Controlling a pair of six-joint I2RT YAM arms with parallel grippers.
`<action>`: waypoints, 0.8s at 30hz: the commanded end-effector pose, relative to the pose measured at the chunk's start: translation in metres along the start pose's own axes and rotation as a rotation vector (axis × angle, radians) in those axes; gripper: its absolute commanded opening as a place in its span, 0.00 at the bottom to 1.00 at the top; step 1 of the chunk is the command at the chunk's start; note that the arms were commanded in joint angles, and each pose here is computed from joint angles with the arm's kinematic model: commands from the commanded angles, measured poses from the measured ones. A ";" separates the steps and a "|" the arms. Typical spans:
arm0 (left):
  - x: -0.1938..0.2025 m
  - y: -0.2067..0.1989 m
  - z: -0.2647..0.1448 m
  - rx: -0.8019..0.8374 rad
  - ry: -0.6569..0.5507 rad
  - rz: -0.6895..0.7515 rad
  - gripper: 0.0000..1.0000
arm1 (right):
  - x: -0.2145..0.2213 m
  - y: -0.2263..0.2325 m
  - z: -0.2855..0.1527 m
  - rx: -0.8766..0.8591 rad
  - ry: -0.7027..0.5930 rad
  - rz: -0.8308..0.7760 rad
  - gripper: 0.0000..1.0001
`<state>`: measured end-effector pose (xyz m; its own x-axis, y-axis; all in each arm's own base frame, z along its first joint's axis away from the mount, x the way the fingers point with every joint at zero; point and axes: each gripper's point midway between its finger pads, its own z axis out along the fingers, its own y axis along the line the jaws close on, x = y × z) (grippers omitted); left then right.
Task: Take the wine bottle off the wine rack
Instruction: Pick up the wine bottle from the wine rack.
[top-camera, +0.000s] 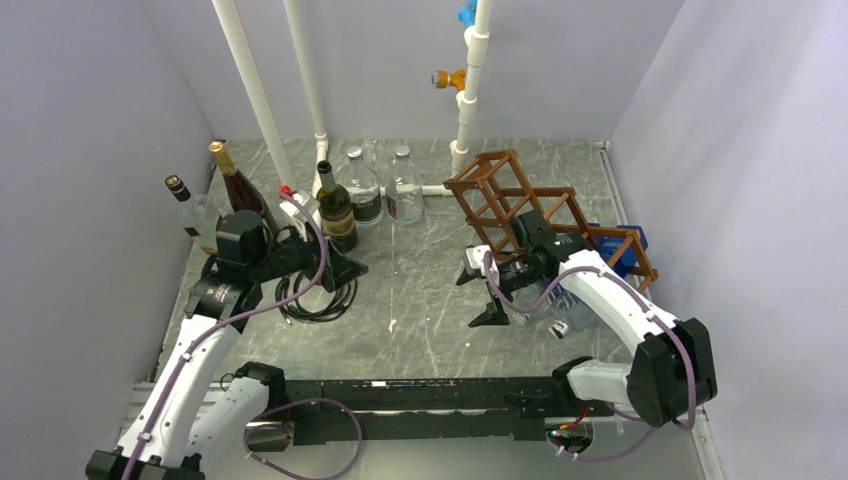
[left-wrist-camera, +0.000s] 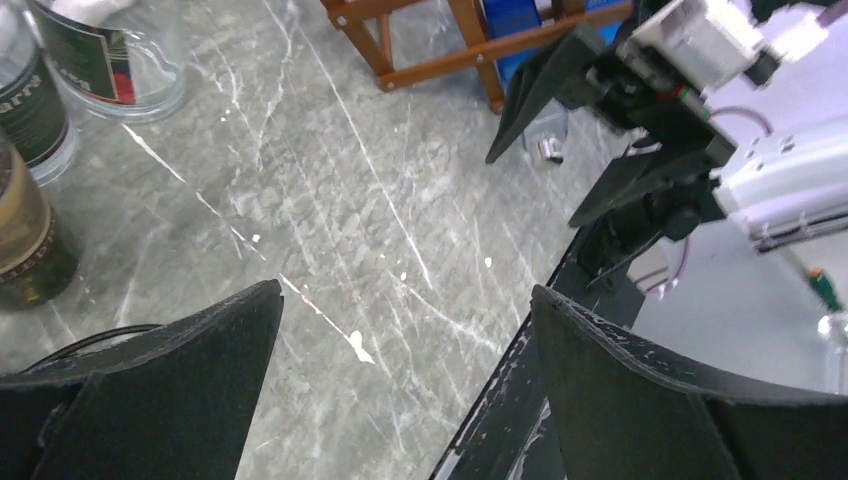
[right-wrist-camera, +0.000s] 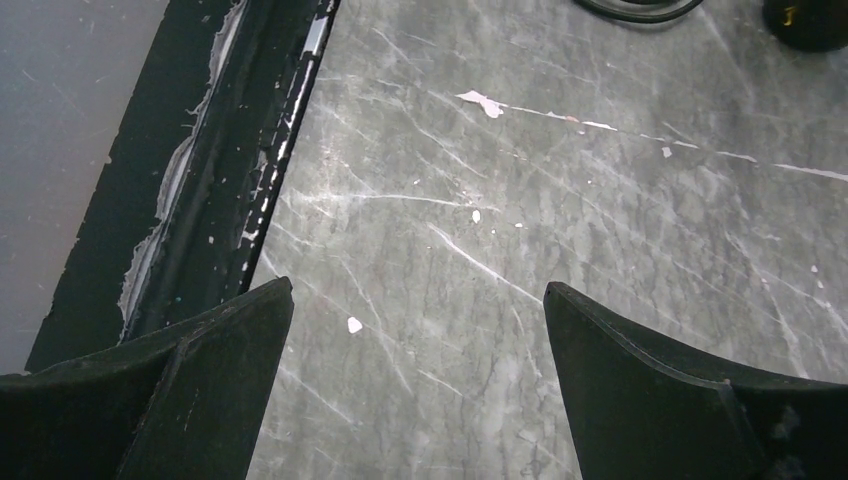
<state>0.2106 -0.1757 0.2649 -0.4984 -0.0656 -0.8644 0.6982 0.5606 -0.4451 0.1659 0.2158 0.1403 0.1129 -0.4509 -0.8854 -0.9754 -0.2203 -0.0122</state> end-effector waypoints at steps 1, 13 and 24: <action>-0.002 0.000 0.011 -0.037 0.032 0.165 0.99 | -0.010 0.001 -0.009 0.030 -0.007 -0.077 1.00; 0.067 0.032 0.028 -0.188 0.294 0.280 1.00 | -0.015 0.004 -0.039 0.102 0.145 -0.088 1.00; 0.069 0.040 0.018 -0.253 0.284 0.296 1.00 | -0.005 0.026 -0.074 0.128 0.354 -0.102 1.00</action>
<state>0.2102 -0.1761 0.1728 -0.4879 0.3402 -0.8039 0.7028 0.6993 -0.1306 0.1611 0.1682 0.1751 0.2188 -0.6426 -0.7343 -0.9755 -0.1623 -0.1487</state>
